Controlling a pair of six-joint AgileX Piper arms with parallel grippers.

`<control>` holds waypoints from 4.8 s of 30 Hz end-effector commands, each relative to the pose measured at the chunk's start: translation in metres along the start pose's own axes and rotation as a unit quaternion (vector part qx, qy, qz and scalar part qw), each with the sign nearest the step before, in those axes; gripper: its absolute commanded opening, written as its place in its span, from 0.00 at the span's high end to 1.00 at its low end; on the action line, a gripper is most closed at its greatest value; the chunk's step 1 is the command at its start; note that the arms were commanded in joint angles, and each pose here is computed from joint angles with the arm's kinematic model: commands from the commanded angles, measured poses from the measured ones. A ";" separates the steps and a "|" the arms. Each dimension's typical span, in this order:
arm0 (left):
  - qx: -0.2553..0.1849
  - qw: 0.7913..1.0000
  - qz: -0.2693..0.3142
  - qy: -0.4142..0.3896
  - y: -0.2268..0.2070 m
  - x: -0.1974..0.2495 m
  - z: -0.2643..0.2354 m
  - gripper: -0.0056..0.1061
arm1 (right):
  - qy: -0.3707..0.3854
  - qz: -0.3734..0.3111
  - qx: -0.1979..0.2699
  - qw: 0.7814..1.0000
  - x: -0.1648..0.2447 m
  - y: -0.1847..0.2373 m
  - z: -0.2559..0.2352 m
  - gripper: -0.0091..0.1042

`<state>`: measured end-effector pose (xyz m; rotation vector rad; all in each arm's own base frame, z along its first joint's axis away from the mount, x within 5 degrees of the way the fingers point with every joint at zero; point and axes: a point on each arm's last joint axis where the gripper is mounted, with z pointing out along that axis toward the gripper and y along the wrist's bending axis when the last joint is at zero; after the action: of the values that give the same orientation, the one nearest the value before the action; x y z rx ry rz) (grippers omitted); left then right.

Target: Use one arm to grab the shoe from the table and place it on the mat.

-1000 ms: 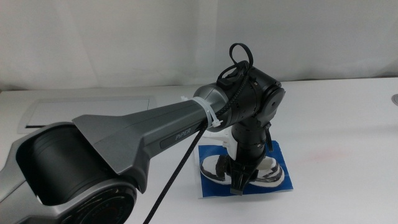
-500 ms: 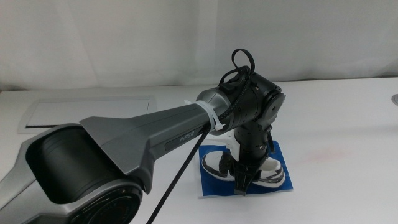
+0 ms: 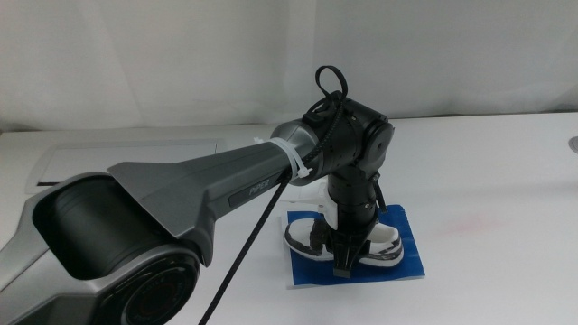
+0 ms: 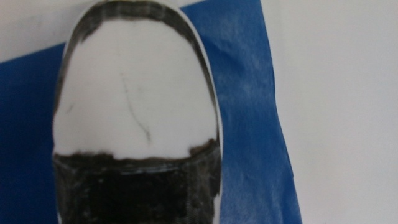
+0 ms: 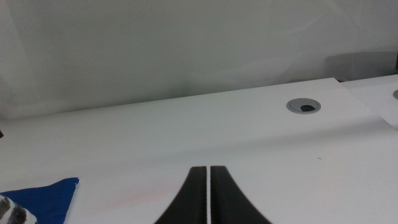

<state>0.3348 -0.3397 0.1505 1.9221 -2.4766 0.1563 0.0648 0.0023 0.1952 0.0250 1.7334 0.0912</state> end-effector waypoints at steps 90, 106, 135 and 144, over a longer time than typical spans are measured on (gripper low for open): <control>0.238 0.701 0.549 -0.389 0.025 -0.137 -0.320 0.31 | 0.018 -0.008 0.006 1.000 0.013 -0.002 0.002 0.94; 0.308 0.618 0.540 -0.482 0.143 -0.234 -0.373 0.31 | 0.018 -0.008 0.006 1.000 0.013 -0.002 0.002 0.94; 0.489 0.532 0.427 -0.544 0.355 -0.249 -0.135 0.31 | 0.018 -0.008 0.006 1.000 0.013 -0.002 0.002 0.94; 0.438 0.555 0.474 -0.525 0.349 -0.253 -0.088 0.31 | 0.017 -0.008 0.006 1.000 0.013 -0.002 0.001 0.94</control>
<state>0.0566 -0.0034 0.2079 -0.0717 -4.7055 0.3387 0.0648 0.0023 0.1952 0.0250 1.7327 0.0912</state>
